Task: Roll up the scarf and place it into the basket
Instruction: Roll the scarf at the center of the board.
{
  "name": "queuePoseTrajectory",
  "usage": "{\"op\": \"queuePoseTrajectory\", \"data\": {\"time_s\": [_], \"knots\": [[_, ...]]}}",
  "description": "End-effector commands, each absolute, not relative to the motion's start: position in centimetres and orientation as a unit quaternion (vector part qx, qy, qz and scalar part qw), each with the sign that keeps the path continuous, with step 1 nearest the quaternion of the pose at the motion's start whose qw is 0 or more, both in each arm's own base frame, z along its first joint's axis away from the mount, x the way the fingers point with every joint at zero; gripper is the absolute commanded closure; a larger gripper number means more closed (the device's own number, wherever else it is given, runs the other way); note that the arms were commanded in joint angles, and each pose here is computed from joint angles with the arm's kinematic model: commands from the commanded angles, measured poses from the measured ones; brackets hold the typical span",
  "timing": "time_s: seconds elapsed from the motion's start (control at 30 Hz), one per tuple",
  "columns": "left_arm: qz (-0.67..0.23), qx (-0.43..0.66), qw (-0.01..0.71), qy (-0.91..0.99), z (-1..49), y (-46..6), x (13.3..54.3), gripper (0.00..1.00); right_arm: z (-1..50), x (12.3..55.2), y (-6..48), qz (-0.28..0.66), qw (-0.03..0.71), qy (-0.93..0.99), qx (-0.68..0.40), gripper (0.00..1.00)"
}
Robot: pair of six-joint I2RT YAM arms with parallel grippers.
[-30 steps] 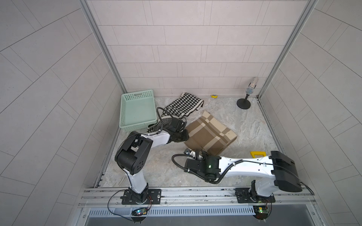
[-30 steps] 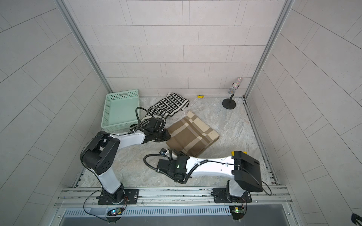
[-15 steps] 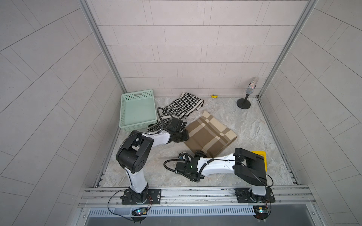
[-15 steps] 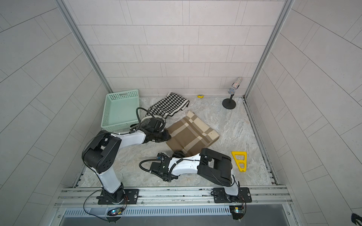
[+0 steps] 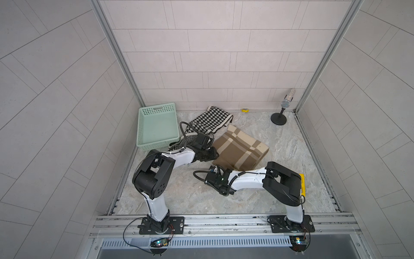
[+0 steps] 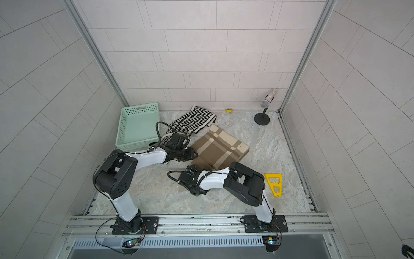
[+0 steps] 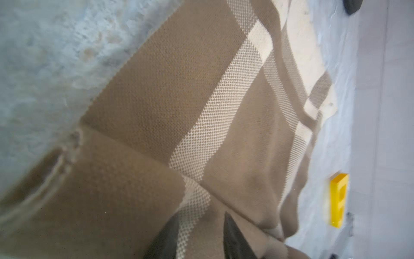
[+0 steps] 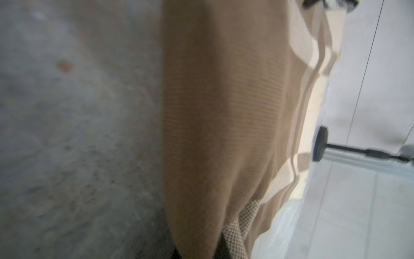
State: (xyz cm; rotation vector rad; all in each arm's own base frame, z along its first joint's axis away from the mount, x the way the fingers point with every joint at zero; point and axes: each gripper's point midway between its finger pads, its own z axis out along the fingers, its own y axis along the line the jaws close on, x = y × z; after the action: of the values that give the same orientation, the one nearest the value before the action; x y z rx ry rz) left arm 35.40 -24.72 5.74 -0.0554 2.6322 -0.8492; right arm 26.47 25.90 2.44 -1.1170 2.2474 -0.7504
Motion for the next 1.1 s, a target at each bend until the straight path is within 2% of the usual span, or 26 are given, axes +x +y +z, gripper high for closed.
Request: {"op": "queuePoseTrajectory", "data": {"time_s": [0.0, 0.1, 0.17, 0.3, 0.5, 0.53, 0.63, 0.77, 0.9, 1.07], "knots": [[-0.284, -0.045, 0.229, 0.930, 9.5, -22.1, 36.6, 0.38, 1.6, 25.0, 26.4, -0.216, 0.234, 0.853, -0.413, 1.00], [-0.260, -0.062, 0.257, 0.929, 11.6, -19.9, 36.2, 0.19, 2.2, 24.2, 27.1, -0.176, 0.228, 0.866, -0.409, 1.00], [-0.239, -0.072, 0.273, 0.929, 12.5, -18.5, 35.7, 0.02, 2.8, 23.2, 28.0, -0.130, 0.219, 0.878, -0.405, 1.00], [-0.212, -0.082, 0.291, 0.929, 13.7, -16.4, 34.1, 0.00, 4.4, 20.7, 30.5, 0.000, 0.184, 0.905, -0.384, 1.00], [-0.220, -0.069, 0.294, 0.928, 14.2, -15.7, 31.7, 0.00, 5.3, 19.0, 31.5, 0.123, 0.114, 0.934, -0.317, 1.00], [-0.226, -0.062, 0.291, 0.927, 14.2, -15.9, 31.4, 0.02, 5.1, 18.9, 31.5, 0.141, 0.100, 0.937, -0.305, 1.00], [-0.242, -0.046, 0.281, 0.927, 14.1, -16.5, 30.5, 0.16, 5.3, 19.3, 31.4, 0.200, 0.074, 0.941, -0.263, 1.00], [-0.251, -0.030, 0.276, 0.927, 13.9, -16.9, 29.8, 0.22, 5.9, 20.7, 30.4, 0.263, 0.055, 0.940, -0.210, 1.00], [-0.273, -0.012, 0.270, 0.923, 13.8, -18.3, 29.6, 0.35, 5.6, 22.0, 29.8, 0.340, 0.022, 0.928, -0.152, 1.00], [-0.299, 0.025, 0.250, 0.920, 13.4, -21.1, 29.3, 0.46, 5.0, 23.6, 28.5, 0.391, 0.001, 0.915, -0.098, 1.00]]}}
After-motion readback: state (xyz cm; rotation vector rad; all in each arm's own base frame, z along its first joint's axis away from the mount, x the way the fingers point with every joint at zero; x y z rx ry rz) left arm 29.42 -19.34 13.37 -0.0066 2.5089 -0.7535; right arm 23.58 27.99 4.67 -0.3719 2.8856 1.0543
